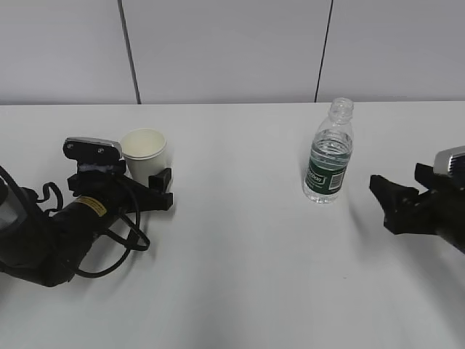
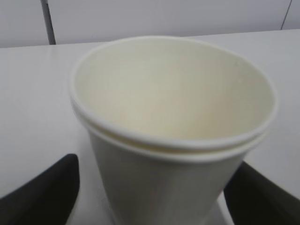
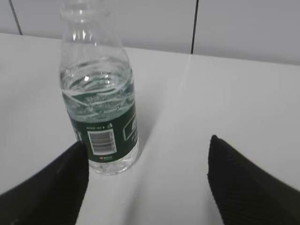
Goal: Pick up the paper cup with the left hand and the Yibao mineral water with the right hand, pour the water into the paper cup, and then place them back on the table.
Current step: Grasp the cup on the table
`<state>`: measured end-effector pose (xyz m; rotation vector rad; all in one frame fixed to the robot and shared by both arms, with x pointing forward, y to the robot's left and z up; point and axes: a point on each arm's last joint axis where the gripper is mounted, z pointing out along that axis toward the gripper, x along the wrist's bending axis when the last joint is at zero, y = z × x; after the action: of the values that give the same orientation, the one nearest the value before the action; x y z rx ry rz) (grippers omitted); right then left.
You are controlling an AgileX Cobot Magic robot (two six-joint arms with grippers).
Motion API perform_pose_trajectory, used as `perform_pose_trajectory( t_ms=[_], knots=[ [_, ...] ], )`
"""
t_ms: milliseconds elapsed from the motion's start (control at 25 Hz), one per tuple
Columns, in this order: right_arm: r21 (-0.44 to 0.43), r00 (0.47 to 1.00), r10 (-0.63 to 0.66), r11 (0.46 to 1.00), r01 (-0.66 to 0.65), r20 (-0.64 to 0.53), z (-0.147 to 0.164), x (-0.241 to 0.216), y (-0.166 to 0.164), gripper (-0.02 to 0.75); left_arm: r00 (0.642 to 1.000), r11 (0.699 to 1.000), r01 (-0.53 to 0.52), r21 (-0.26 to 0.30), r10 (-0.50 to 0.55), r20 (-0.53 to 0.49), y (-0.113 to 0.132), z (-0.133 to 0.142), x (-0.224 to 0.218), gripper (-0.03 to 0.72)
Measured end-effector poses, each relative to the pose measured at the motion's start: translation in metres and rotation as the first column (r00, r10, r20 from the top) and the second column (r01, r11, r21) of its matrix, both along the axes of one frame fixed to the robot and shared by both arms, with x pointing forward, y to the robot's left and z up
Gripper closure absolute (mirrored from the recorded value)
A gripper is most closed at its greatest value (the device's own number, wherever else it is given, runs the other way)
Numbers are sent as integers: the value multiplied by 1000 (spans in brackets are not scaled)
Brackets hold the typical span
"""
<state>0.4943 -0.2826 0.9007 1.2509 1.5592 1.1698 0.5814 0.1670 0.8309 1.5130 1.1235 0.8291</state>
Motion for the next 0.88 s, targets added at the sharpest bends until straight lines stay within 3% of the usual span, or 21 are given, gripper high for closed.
perform_pose_trajectory(
  t_ms=[440,640,880],
  knots=[
    [-7,986,164,986,-164,-34,-17,10,14,153,1000,1000,0,0,0,0,0,0,0,127],
    [49,985,167,985,-165,-52,-21,13,15,153,1000,1000,0,0,0,0,0,0,0,128],
    [57,983,179,983,-177,-43,-19,16,16,153,1000,1000,0,0,0,0,0,0,0,130]
  ],
)
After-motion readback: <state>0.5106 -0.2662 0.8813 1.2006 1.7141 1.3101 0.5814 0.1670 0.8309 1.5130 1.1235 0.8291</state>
